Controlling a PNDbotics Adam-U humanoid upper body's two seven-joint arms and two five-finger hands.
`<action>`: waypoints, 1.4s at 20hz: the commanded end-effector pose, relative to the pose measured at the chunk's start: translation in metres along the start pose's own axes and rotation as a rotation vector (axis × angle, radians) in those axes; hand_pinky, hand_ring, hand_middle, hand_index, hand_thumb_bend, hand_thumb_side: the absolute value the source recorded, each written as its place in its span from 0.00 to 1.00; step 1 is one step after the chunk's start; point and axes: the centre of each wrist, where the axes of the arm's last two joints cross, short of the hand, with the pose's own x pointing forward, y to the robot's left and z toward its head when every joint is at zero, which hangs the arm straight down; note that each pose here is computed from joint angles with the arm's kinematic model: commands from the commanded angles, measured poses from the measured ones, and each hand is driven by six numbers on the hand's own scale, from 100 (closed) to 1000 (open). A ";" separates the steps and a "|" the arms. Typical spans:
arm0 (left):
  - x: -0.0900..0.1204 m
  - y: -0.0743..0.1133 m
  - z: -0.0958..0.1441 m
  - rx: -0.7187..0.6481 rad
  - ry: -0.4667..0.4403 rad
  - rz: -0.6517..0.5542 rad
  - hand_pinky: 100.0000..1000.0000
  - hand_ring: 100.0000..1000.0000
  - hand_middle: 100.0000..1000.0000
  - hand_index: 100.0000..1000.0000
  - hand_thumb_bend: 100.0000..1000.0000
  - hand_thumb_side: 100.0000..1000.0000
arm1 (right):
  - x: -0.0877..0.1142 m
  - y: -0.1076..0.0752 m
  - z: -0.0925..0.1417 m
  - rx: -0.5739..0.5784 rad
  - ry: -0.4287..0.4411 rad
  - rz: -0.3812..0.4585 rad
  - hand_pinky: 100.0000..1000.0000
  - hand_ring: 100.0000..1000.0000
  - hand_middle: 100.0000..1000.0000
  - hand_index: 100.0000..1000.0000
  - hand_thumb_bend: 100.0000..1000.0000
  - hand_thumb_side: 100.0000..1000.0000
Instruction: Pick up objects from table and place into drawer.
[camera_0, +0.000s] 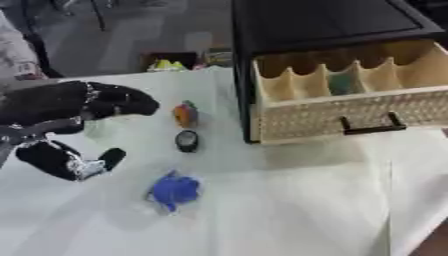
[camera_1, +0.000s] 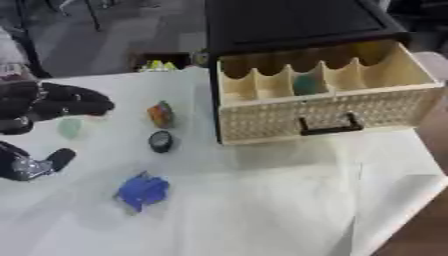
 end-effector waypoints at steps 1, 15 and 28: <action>0.000 0.010 -0.001 -0.211 -0.169 -0.145 0.75 0.93 0.90 1.00 0.00 0.80 | 0.005 -0.004 -0.006 -0.008 -0.023 0.000 0.32 0.49 0.44 0.67 0.06 0.64; -0.003 -0.009 -0.021 -0.294 -0.161 -0.141 0.75 0.93 0.90 1.00 0.00 0.99 | 0.005 -0.003 -0.006 -0.014 -0.012 -0.008 0.32 0.49 0.44 0.67 0.04 0.60; 0.018 -0.011 -0.034 -0.500 -0.256 -0.237 0.78 0.96 0.92 1.00 0.00 1.00 | 0.005 -0.002 -0.006 -0.019 -0.005 -0.015 0.32 0.49 0.44 0.67 0.03 0.59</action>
